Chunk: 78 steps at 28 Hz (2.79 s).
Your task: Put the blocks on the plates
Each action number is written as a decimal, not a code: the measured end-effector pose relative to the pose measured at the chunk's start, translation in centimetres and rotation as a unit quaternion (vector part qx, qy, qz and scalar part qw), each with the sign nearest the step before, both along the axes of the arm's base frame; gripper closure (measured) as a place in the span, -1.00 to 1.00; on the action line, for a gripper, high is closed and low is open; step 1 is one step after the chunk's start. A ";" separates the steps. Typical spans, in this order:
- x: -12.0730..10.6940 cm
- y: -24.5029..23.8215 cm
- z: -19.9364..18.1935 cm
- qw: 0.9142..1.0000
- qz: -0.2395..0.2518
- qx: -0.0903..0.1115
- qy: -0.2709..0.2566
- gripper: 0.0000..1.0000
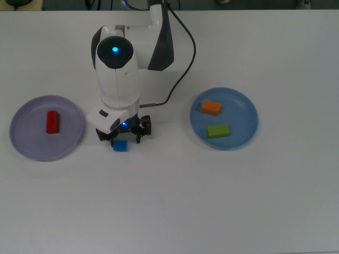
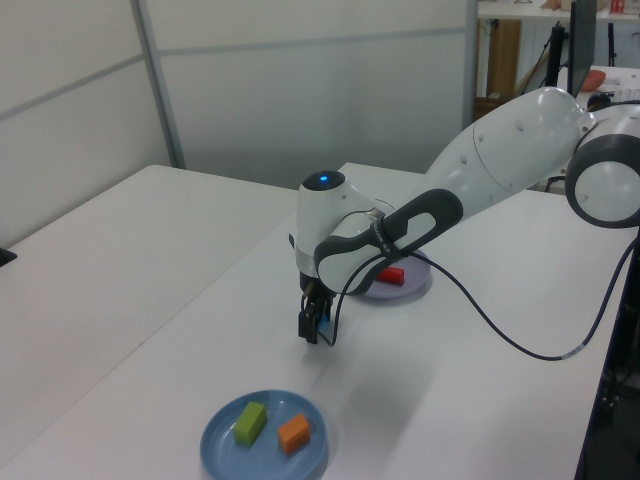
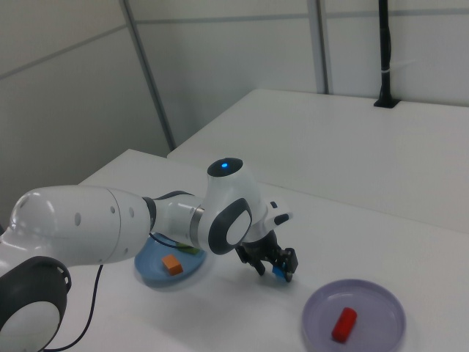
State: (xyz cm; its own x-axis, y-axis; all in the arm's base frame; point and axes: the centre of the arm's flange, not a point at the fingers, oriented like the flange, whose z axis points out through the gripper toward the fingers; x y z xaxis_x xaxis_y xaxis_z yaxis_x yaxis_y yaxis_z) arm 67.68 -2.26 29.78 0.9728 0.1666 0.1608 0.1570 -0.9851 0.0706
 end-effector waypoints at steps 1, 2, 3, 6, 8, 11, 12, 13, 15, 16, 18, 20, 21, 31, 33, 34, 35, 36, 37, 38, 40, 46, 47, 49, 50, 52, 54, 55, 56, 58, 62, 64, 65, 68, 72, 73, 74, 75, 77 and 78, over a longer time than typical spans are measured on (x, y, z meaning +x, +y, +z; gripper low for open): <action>0.1 0.0 0.0 1.000 0.000 0.000 -0.003 -0.50; 0.1 0.0 0.0 1.000 0.000 0.001 -0.006 -0.44; 0.2 0.0 0.1 1.000 0.001 0.001 -0.009 -0.37; 0.4 0.0 0.2 1.000 0.000 0.001 -0.012 -0.04; 0.4 0.0 0.3 1.000 -0.002 0.001 -0.014 0.10; 0.6 0.0 0.8 1.000 -0.005 0.002 -0.019 0.21; 0.7 0.0 0.7 1.000 -0.005 0.002 -0.019 0.21; 0.7 -0.1 0.7 1.000 -0.006 0.002 -0.019 0.21; 0.7 -0.1 0.7 1.000 -0.007 0.002 -0.019 0.21; 0.7 -0.2 0.8 1.000 -0.009 0.002 -0.019 0.21; 0.8 -0.9 0.9 1.000 -0.015 0.001 -0.022 0.21; 1.1 -2.4 1.6 0.999 -0.026 -0.002 -0.030 0.21; 1.2 -3.6 2.1 0.999 -0.035 -0.004 -0.034 0.21; -0.9 -18.7 5.5 0.991 -0.120 -0.024 -0.059 0.21; -1.5 -20.2 5.6 0.990 -0.129 -0.024 -0.057 0.21; -1.6 -20.5 5.6 0.990 -0.131 -0.025 -0.055 0.21; -1.8 -20.7 5.4 0.989 -0.133 -0.024 -0.052 0.21; -1.8 -20.8 5.3 0.989 -0.134 -0.024 -0.049 0.21; -1.9 -20.8 5.1 0.990 -0.134 -0.023 -0.047 0.21; -1.9 -20.7 4.9 0.990 -0.134 -0.023 -0.045 0.21; -1.9 -20.5 4.5 0.990 -0.133 -0.022 -0.041 0.18; -1.9 -20.2 4.2 0.990 -0.131 -0.021 -0.038 -0.03; -1.9 -20.2 4.2 0.990 -0.131 -0.021 -0.038 -0.10; -1.9 -20.1 4.2 0.990 -0.131 -0.021 -0.038 -0.25; -1.8 -20.1 4.2 0.990 -0.131 -0.020 -0.038 -0.43; -1.7 -19.9 4.4 0.990 -0.132 -0.020 -0.040 -0.57; -1.6 -19.5 4.9 0.990 -0.133 -0.019 -0.042 -0.70; -1.5 -19.1 5.4 0.990 -0.134 -0.018 -0.041 -0.77; -1.5 -18.4 6.2 0.990 -0.138 -0.015 -0.037 -0.88; -1.5 -17.1 7.7 0.989 -0.142 -0.011 -0.028 -0.97; -2.2 -12.1 13.2 0.990 -0.138 -0.004 -0.002 -1.00; -3.1 -9.7 15.9 0.991 -0.130 -0.002 0.012 -1.00; -3.8 -7.8 17.9 0.992 -0.124 0.000 0.020 -1.00; -5.6 -4.6 21.5 0.992 -0.125 0.006 0.034 -1.00; -8.1 -0.5 25.7 0.991 -0.127 0.010 0.042 -1.00; -8.6 0.3 26.5 0.991 -0.124 0.010 0.042 -1.00; -9.0 1.0 27.1 0.992 -0.120 0.010 0.042 -1.00; -9.4 1.7 27.7 0.992 -0.116 0.010 0.043 -1.00; -10.3 3.1 28.8 0.993 -0.109 0.010 0.043 -1.00; -10.5 3.5 29.1 0.993 -0.107 0.009 0.043 -1.00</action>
State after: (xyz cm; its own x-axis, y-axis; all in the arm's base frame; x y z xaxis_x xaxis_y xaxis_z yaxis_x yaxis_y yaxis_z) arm 57.13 1.22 58.92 0.9960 -0.0470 0.0760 -0.0506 -0.9976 0.0471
